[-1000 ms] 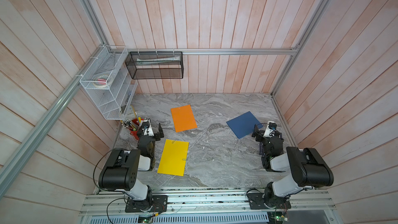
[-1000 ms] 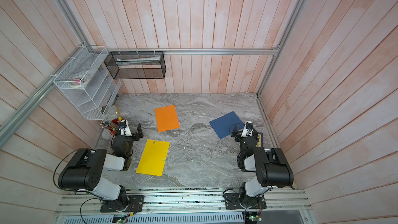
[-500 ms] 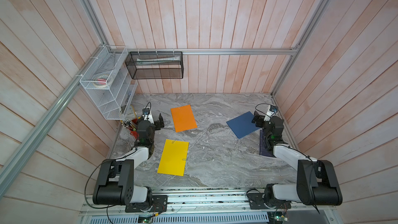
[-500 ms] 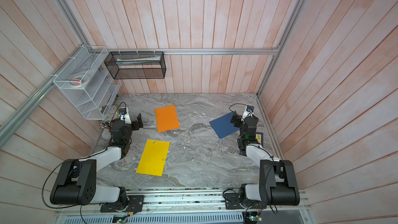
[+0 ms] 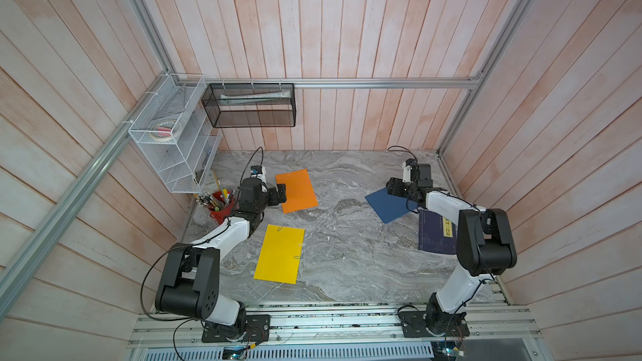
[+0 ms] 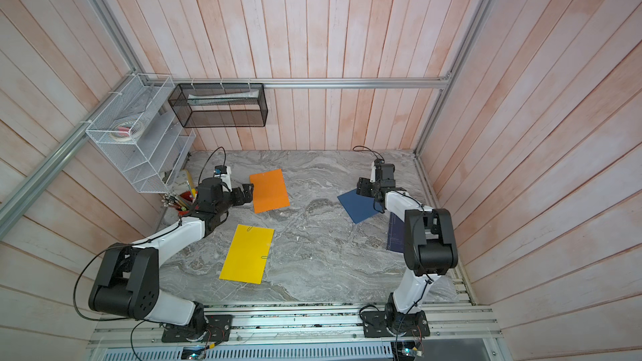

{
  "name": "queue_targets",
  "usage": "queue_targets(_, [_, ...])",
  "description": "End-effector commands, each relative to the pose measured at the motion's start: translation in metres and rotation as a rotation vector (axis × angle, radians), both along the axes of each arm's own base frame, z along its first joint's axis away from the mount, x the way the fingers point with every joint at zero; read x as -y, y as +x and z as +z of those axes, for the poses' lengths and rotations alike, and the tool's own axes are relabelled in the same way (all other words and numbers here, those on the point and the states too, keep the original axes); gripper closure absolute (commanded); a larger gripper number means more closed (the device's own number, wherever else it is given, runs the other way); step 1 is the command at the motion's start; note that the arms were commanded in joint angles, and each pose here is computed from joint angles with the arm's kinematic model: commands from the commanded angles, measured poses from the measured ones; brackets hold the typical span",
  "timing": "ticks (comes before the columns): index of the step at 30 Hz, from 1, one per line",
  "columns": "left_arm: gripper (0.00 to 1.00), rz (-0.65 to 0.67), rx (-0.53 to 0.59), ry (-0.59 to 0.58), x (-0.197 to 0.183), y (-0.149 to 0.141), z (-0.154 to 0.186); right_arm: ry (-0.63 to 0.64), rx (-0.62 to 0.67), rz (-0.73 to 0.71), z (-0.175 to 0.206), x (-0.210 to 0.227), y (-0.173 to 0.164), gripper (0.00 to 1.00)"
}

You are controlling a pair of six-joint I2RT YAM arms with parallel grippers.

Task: Unclip the paperclips from the documents
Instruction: Move the document to the center of the board.

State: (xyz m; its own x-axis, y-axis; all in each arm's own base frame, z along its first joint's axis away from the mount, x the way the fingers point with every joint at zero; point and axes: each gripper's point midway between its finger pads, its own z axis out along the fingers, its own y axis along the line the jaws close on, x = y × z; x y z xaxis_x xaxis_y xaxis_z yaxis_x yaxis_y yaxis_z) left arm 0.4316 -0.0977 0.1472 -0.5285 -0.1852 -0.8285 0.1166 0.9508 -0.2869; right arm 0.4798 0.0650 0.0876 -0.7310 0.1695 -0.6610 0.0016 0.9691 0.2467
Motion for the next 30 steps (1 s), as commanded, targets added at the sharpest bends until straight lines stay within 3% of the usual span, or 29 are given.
queue_targets(1, [0.00, -0.057, -0.056, -0.067, 0.023, -0.006, 0.000, -0.014, -0.113, 0.036, -0.017, -0.012, -0.005, 0.27])
queue_targets(9, [0.00, -0.086, -0.066, -0.092, 0.033, -0.011, 0.005, -0.086, -0.243, 0.057, -0.050, -0.018, -0.003, 0.40])
queue_targets(22, [0.00, -0.100, -0.087, -0.138, 0.038, -0.016, 0.003, -0.193, -0.362, 0.164, -0.089, -0.046, -0.026, 0.40])
queue_targets(30, [0.00, -0.094, -0.107, -0.163, 0.039, -0.019, 0.003, -0.228, -0.376, 0.280, -0.088, -0.075, -0.052, 0.40])
